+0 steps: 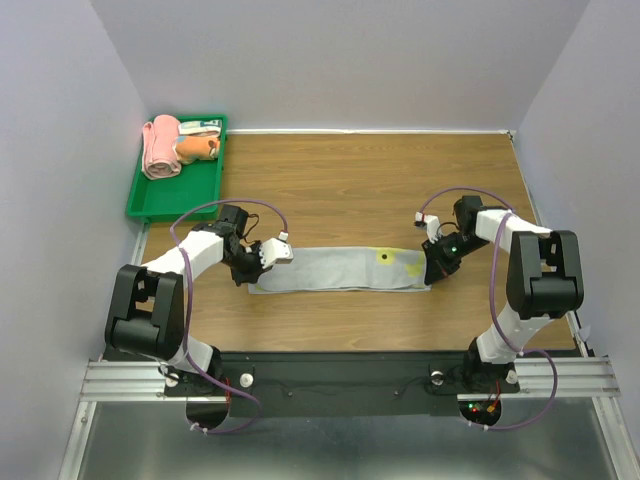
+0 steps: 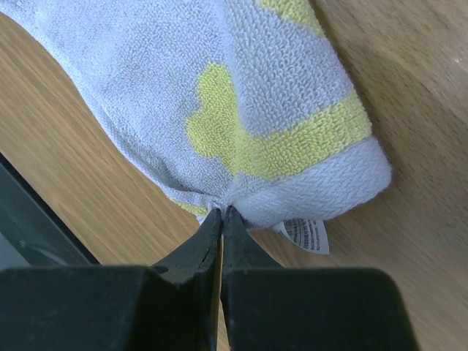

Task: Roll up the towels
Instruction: Fold the towel

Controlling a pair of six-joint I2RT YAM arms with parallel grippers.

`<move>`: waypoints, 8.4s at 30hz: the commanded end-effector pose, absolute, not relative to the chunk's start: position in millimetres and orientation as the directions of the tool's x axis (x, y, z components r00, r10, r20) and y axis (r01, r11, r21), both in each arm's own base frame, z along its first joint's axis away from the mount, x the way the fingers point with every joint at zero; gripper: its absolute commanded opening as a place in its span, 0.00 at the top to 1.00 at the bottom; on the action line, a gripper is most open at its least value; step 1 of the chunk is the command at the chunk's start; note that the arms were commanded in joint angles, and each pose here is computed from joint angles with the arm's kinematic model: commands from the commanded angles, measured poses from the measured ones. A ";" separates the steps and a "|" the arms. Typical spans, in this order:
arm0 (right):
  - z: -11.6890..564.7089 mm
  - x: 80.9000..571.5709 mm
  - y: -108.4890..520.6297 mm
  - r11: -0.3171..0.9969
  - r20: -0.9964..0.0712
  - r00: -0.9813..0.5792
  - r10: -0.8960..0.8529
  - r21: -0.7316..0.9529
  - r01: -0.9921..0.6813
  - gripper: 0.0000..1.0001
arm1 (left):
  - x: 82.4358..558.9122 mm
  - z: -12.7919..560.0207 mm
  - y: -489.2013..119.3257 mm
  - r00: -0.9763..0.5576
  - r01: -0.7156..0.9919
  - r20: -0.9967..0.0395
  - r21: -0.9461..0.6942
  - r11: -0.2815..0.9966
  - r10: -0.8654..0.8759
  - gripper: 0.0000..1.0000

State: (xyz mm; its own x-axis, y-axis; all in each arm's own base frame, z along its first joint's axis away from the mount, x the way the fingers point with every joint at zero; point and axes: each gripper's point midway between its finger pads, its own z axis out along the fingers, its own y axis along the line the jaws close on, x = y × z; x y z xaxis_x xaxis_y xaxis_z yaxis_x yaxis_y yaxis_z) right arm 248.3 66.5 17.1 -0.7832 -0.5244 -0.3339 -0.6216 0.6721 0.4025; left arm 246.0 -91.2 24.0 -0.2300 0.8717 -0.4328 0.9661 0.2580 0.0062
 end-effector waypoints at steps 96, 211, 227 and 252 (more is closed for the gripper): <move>89.0 224.6 198.6 0.457 -0.417 -0.672 -0.612 0.507 -0.731 0.68 | 457.4 112.7 -205.1 -0.648 0.472 -0.696 -0.046 0.880 0.311 0.88; 85.6 240.3 252.9 0.426 -0.360 -0.848 -0.389 0.746 -0.512 0.53 | 106.3 27.0 -251.7 0.484 0.874 -0.490 0.317 -0.368 0.725 1.00; 91.9 243.1 251.3 0.421 -0.383 -0.838 -0.389 0.735 -0.531 0.53 | 141.8 90.2 -267.4 0.343 0.938 -0.629 0.274 -0.213 0.698 1.00; 123.0 286.4 219.1 0.505 -0.500 -0.818 -0.284 0.647 -0.571 0.00 | 324.2 99.5 -267.5 0.180 0.925 -0.650 0.367 0.098 0.738 1.00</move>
